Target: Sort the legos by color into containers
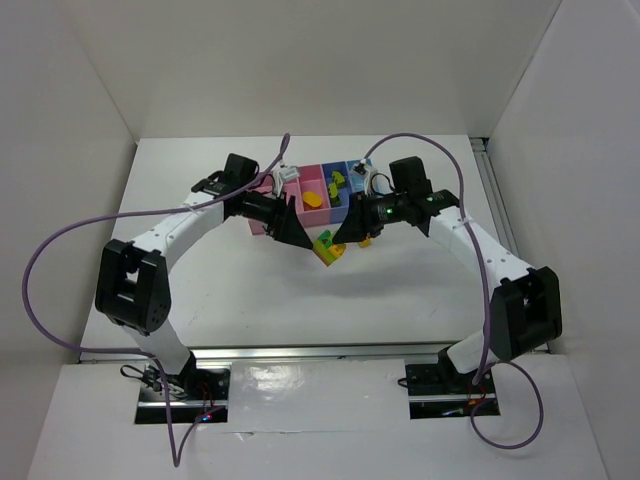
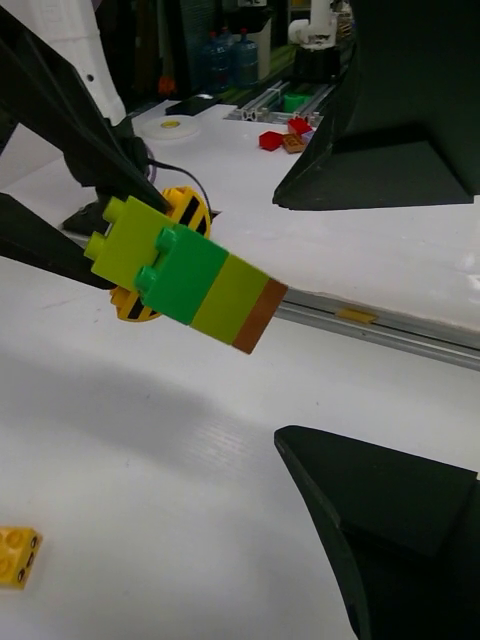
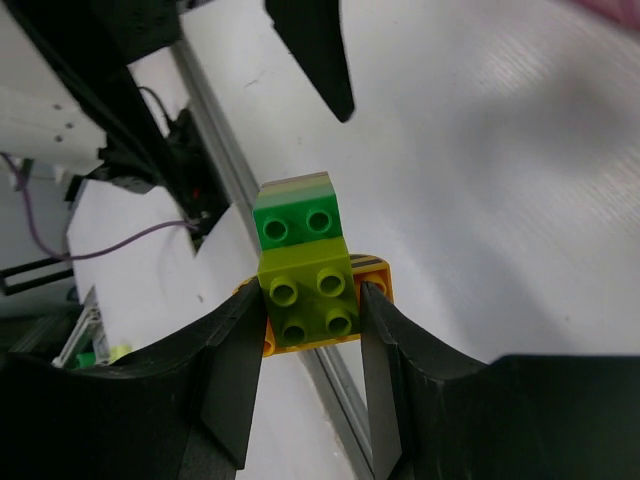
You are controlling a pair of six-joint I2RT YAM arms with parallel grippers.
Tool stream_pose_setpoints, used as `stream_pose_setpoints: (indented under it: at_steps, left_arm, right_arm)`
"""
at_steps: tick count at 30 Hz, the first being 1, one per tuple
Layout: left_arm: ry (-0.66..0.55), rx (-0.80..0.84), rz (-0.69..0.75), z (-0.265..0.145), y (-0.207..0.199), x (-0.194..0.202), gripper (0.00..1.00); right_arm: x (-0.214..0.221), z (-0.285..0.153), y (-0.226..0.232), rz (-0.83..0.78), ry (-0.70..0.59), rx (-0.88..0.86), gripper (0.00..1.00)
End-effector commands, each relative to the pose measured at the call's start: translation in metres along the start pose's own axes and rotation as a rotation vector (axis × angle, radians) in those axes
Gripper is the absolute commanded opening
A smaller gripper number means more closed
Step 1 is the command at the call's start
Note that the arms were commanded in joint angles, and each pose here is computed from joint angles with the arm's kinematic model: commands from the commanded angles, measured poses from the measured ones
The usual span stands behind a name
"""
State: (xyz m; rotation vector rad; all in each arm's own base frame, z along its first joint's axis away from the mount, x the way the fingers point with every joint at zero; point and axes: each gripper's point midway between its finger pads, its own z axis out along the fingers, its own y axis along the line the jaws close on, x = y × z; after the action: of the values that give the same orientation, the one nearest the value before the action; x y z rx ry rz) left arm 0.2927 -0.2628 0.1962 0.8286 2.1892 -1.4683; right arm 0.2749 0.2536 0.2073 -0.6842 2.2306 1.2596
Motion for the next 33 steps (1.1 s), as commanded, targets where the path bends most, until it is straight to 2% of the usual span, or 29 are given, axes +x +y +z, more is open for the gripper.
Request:
stream_pose_setpoints:
  at_steps: [1, 10, 13, 14, 16, 21, 23, 25, 28, 29, 31, 33]
  left_arm:
    - [-0.013, 0.112, 0.088, -0.003, -0.019, 0.001, 0.88]
    - [-0.017, 0.156, 0.123, 0.01, -0.032, -0.009, 0.88]
    - [-0.011, 0.169, 0.137, 0.014, -0.041, -0.012, 0.8]
    - [-0.006, 0.169, 0.117, 0.016, -0.038, -0.011, 0.73]
    - [-0.001, 0.169, 0.105, 0.018, -0.035, -0.01, 0.66]
    - [0.003, 0.166, 0.098, 0.022, -0.034, -0.011, 0.65]
    - [-0.003, 0.157, 0.089, 0.022, -0.033, -0.013, 0.61]
    - [-0.008, 0.149, 0.086, 0.022, -0.032, -0.016, 0.54]
    - [-0.019, 0.159, 0.102, 0.021, -0.037, -0.022, 0.35]
    - [-0.018, 0.159, 0.093, 0.021, -0.037, -0.022, 0.21]
    - [-0.016, 0.139, 0.083, 0.021, -0.034, -0.021, 0.01]
    - [0.001, 0.126, 0.066, 0.024, -0.027, -0.014, 0.0]
  right_arm:
    - [-0.009, -0.012, 0.038, -0.068, -0.017, -0.188, 0.13]
    - [-0.011, -0.008, 0.035, -0.053, -0.005, -0.199, 0.14]
    - [-0.012, -0.008, 0.036, -0.051, -0.009, -0.2, 0.16]
    - [-0.014, -0.007, 0.033, -0.058, -0.017, -0.187, 0.16]
    - [-0.013, -0.006, 0.031, -0.051, -0.011, -0.186, 0.16]
    - [-0.012, -0.004, 0.03, -0.044, -0.005, -0.194, 0.16]
    - [-0.012, -0.004, 0.03, -0.044, -0.005, -0.194, 0.16]
    - [-0.011, -0.002, 0.028, -0.036, 0.001, -0.194, 0.16]
    - [-0.012, -0.001, 0.024, -0.025, -0.003, -0.167, 0.16]
    - [-0.014, -0.001, 0.022, -0.023, -0.011, -0.154, 0.16]
    - [-0.016, 0.001, 0.01, -0.005, -0.023, -0.085, 0.16]
    - [-0.024, 0.002, 0.0, 0.029, -0.063, -0.008, 0.16]
